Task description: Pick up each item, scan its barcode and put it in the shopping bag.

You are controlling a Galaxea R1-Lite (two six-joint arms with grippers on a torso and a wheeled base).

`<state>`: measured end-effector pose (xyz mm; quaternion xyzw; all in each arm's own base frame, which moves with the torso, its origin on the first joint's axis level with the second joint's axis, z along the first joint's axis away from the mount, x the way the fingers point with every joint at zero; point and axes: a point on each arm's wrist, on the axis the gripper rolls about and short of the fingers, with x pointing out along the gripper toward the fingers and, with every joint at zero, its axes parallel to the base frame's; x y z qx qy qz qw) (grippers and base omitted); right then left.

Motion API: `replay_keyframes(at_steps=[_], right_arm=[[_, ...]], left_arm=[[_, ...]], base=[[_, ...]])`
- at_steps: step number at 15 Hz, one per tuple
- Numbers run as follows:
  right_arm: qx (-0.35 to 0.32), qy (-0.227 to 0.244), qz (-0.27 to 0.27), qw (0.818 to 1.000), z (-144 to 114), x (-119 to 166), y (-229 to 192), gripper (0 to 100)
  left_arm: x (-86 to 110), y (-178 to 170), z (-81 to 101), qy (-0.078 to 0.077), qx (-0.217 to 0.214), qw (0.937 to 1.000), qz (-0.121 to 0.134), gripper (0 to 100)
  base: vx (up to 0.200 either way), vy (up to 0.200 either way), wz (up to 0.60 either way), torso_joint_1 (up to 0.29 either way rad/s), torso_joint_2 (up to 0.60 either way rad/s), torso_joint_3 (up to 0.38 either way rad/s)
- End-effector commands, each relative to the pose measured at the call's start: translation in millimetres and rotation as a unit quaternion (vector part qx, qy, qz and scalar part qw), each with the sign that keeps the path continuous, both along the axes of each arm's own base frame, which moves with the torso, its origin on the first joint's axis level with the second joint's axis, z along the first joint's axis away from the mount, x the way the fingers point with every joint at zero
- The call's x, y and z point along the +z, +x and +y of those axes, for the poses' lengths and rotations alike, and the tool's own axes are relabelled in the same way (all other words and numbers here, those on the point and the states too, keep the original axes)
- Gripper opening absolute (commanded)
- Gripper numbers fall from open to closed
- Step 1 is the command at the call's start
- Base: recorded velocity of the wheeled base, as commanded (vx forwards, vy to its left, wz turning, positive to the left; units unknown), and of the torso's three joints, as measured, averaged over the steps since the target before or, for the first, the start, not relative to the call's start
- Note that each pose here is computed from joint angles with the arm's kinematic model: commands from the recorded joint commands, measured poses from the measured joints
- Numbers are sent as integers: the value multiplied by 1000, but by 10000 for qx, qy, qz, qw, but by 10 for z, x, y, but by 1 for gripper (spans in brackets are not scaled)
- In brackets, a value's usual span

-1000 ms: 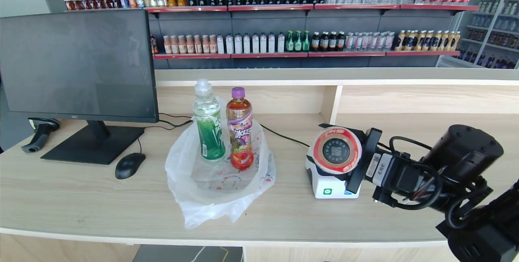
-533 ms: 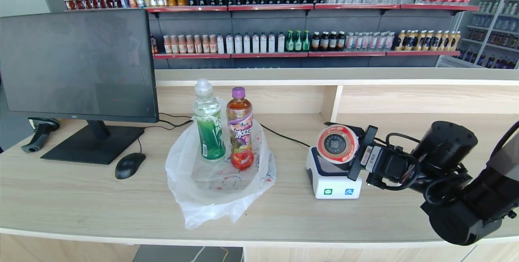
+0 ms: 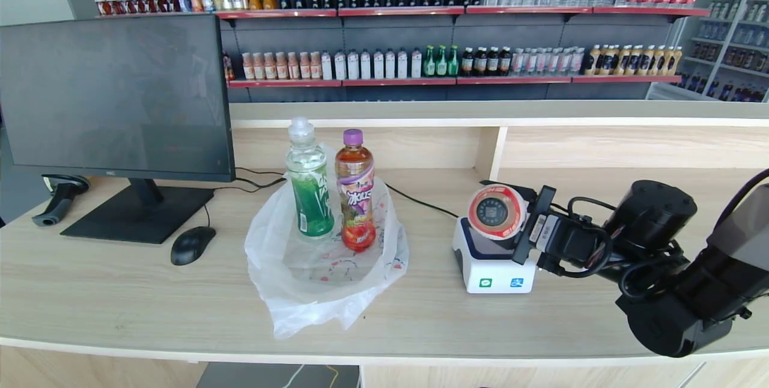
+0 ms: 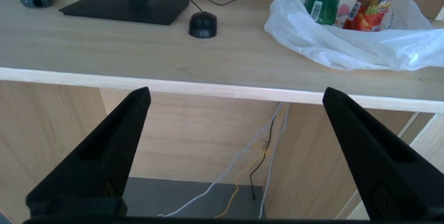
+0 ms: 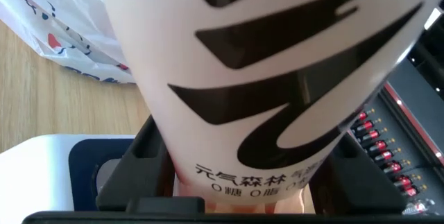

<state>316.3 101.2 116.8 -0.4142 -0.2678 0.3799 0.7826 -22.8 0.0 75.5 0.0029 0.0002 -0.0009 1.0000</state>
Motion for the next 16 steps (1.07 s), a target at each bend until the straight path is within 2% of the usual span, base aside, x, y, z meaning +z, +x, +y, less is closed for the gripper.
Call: replay_keyframes(at_steps=[1,13,16], right_arm=[[-38,-14,40,10000,-16,-34,34,0],[-132,74,114,9998,-22,-3,4,0],[-412,481,434,9970,100,74,-76,0]], left_arm=[[0,0,0,2,1,10000,-2,100],[0,0,0,2,1,10000,-2,100],[0,0,0,2,1,10000,-2,100]], base=[[0,0,0,0,0,0],[0,0,0,0,0,0],[0,0,0,0,0,0]])
